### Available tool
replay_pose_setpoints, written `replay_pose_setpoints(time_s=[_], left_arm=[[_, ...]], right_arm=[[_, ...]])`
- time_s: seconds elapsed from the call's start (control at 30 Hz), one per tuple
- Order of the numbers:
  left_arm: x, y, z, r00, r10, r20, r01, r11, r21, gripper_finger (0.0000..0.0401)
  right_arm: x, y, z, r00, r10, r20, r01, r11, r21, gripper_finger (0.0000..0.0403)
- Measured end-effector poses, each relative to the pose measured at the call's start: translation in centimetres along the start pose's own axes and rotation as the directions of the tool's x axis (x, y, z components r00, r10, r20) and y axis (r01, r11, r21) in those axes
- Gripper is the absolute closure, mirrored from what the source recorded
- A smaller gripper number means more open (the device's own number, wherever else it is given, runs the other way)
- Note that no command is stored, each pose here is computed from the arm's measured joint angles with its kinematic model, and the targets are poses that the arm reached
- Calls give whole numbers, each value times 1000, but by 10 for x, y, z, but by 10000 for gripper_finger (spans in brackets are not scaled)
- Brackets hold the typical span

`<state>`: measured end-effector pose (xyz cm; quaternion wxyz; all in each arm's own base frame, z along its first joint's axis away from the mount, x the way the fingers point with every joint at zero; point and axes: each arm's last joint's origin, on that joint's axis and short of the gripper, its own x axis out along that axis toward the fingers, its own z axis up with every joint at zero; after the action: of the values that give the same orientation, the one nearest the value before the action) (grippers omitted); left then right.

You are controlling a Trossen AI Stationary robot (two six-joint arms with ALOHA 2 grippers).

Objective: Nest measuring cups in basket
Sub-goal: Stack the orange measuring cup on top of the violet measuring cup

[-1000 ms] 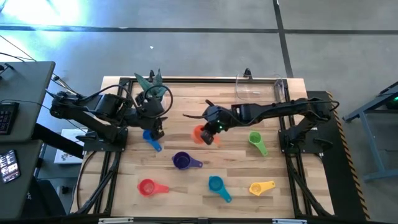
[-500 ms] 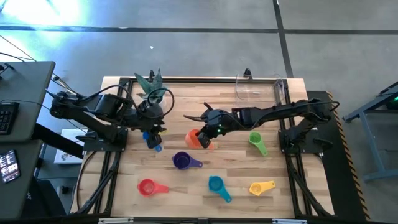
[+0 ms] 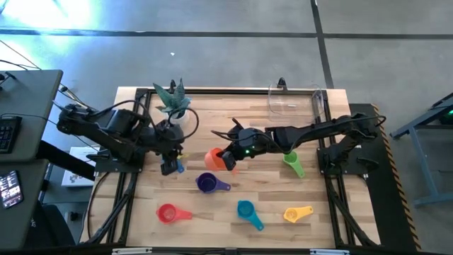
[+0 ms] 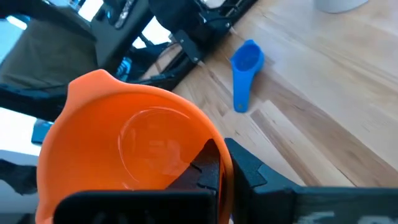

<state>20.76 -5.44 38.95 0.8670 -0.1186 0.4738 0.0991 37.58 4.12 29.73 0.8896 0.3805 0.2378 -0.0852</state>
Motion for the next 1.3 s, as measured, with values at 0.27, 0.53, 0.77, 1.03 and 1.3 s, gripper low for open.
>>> replay_pose_setpoints(time_s=[0.27,0.53,0.77,1.03,1.3], left_arm=[[-3,-12,-8,999,-33,-14,33,999,28,274],[-7,-24,-17,997,-68,-25,69,997,40,275],[-10,-33,-24,995,-96,-36,97,995,37,275],[-12,-36,-27,994,-105,-37,107,993,53,275],[-12,-36,-27,994,-98,-41,100,993,55,275]], right_arm=[[-1,11,4,994,88,71,-86,996,-26,402],[-2,17,4,987,118,108,-113,992,-52,402],[-4,24,9,976,171,133,-165,985,-57,402],[0,43,25,988,129,88,-117,985,-128,402],[31,49,29,997,34,-65,-45,984,-173,402]])
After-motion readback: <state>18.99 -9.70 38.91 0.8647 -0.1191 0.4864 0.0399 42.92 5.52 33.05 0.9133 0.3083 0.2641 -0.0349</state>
